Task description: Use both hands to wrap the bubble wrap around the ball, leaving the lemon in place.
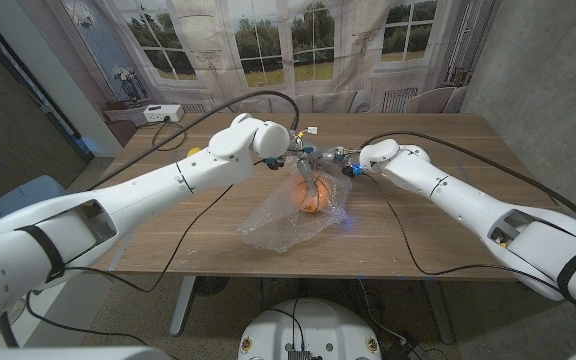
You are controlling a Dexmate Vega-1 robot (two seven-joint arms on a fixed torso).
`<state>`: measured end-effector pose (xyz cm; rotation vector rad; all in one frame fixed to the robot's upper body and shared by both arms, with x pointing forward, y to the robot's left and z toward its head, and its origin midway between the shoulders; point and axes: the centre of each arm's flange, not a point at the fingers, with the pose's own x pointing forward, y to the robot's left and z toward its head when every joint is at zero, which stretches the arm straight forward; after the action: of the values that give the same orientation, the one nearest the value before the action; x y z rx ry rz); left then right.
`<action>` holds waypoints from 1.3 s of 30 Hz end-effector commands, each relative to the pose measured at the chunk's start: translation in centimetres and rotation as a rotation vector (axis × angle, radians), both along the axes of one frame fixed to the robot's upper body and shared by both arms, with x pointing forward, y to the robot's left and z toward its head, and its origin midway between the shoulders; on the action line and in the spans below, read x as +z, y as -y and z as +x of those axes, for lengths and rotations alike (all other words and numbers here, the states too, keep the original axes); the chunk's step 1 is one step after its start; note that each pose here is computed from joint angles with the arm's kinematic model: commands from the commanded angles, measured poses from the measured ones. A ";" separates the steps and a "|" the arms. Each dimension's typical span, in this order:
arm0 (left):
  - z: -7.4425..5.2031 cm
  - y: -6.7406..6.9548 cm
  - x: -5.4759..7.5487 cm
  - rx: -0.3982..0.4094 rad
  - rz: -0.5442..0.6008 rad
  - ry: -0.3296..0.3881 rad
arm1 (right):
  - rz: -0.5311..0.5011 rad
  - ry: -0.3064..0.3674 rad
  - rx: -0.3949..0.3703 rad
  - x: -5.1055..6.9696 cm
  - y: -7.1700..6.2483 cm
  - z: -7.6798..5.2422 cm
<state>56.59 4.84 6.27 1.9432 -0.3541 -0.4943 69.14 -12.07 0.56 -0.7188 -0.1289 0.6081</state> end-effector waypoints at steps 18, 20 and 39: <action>-0.4 0.8 -1.2 -0.010 0.127 0.103 | 0.352 0.345 0.209 4.9 3.8 -2.2; -0.4 0.8 -1.1 -0.012 0.125 0.101 | 0.371 0.429 0.183 5.4 4.2 -2.8; -1.1 1.0 -0.8 0.035 0.186 0.221 | 0.499 0.659 0.088 7.5 7.4 -4.7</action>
<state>56.03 3.92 5.04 2.1340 -0.4079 -0.3899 65.43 -17.59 7.13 -0.4428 -0.8076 0.4579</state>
